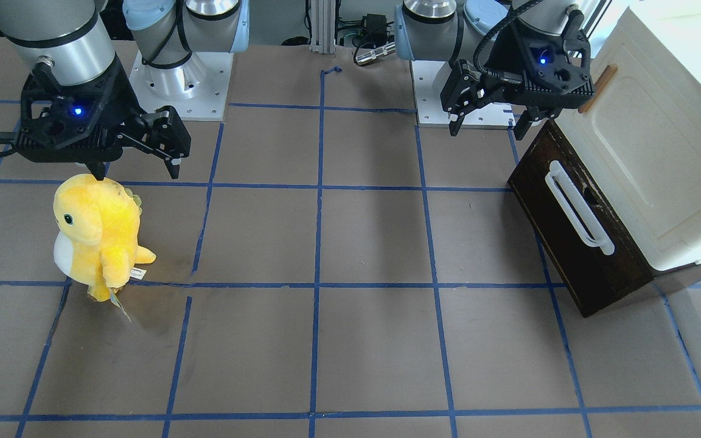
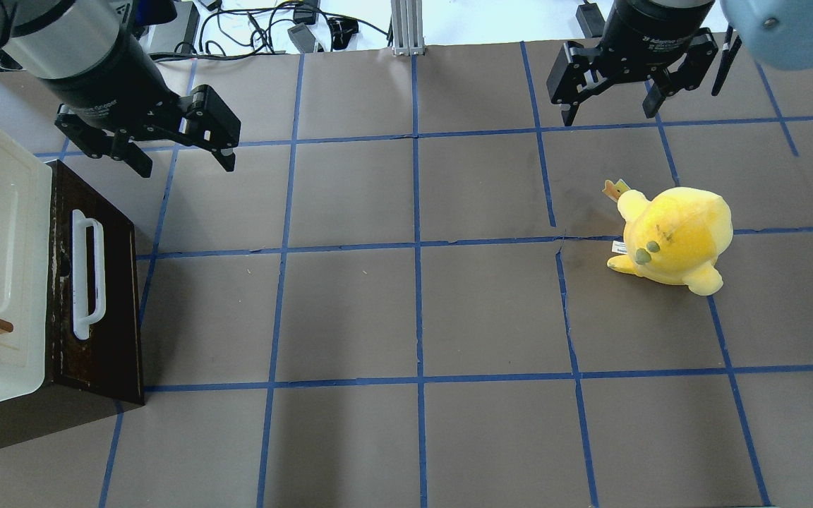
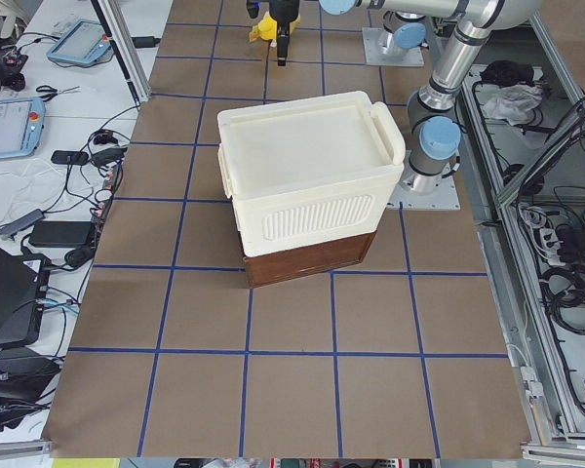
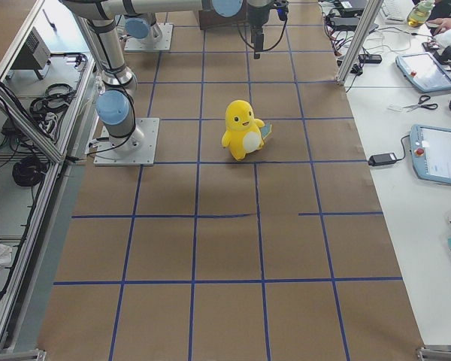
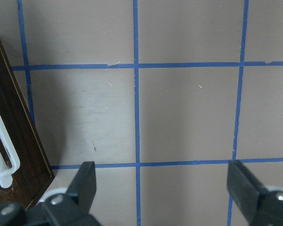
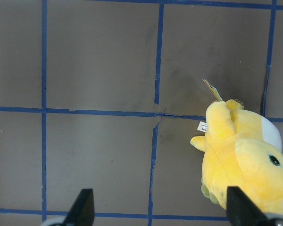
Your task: Pull drawer sideways
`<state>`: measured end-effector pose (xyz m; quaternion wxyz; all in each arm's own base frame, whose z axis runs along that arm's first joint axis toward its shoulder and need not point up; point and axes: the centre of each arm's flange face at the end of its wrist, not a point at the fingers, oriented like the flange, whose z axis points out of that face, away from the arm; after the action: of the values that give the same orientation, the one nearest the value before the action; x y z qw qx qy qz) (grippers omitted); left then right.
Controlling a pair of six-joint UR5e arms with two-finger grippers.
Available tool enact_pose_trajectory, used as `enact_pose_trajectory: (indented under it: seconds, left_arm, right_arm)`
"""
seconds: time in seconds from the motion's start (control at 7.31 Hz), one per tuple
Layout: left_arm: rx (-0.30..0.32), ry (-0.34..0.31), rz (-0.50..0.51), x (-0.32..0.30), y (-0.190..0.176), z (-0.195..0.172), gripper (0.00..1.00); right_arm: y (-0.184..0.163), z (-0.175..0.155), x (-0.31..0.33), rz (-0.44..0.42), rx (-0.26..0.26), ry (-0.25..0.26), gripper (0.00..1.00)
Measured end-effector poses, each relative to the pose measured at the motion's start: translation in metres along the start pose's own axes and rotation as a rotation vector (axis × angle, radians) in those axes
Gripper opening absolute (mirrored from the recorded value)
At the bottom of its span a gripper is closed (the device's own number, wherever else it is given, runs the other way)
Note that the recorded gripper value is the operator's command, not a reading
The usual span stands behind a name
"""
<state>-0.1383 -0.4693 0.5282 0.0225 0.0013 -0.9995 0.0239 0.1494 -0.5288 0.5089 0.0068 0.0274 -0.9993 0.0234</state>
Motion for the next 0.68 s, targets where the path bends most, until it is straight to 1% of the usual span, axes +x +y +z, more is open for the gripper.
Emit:
enact_pose_trajectory:
  seconds: [0.68]
  left_arm:
    - [0.002,-0.003,-0.005,0.0,0.0027,-0.0009,1.0]
  right_arm:
    - [0.0,0.0,0.0,0.0,0.0,0.0,1.0]
